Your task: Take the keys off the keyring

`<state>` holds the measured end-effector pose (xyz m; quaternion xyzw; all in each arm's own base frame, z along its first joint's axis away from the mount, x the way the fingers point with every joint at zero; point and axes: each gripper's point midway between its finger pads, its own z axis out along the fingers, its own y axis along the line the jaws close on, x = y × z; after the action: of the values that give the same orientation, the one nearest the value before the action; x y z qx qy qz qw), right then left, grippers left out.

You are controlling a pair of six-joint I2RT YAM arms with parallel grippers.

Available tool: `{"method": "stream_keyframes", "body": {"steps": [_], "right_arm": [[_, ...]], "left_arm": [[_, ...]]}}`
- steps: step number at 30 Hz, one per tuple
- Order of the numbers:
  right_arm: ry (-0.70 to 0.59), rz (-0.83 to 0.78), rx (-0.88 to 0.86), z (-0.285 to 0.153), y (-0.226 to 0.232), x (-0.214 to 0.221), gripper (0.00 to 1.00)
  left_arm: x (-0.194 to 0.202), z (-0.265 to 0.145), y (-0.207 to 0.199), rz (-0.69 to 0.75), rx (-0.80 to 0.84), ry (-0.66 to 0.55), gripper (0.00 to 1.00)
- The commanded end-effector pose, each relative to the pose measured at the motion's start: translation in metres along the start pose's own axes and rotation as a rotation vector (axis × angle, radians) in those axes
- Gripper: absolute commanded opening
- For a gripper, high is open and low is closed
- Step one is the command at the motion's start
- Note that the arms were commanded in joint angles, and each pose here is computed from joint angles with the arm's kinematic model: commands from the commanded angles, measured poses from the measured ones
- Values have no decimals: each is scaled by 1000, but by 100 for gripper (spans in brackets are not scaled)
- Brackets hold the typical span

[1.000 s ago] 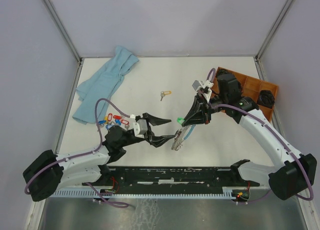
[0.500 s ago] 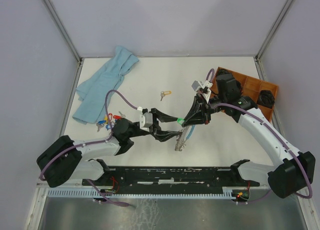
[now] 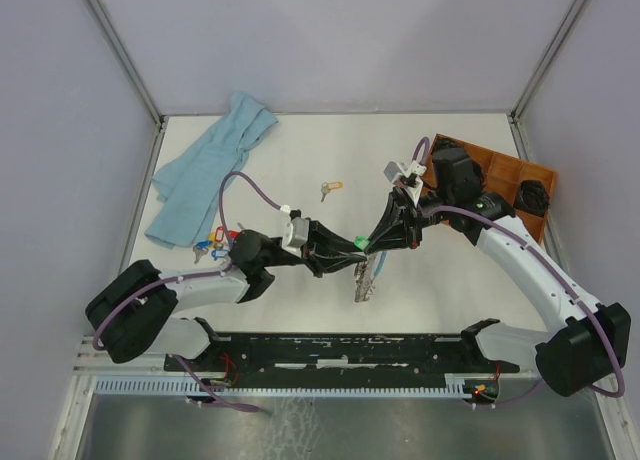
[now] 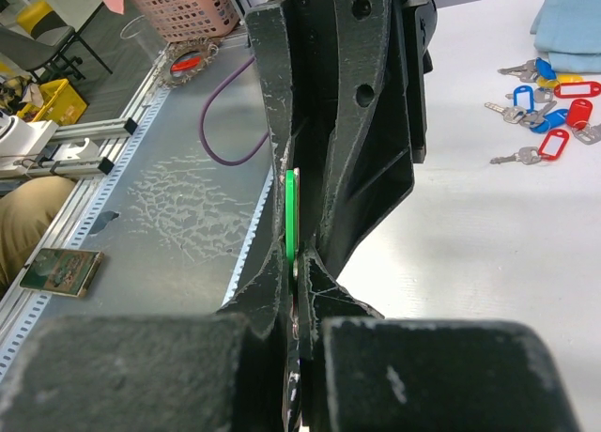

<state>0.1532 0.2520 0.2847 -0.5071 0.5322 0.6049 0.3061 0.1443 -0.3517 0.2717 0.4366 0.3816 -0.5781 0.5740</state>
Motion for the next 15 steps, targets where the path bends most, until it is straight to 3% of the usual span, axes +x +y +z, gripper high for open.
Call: {"method": "stream_keyframes", "body": {"steps": [1, 15], "right_arm": [[-29, -107, -54, -2, 14, -24, 1], [-31, -111, -54, -2, 15, -24, 1]], "left_arm": [[-17, 7, -2, 19, 40, -46, 29], [-9, 9, -1, -11, 50, -22, 28]]}}
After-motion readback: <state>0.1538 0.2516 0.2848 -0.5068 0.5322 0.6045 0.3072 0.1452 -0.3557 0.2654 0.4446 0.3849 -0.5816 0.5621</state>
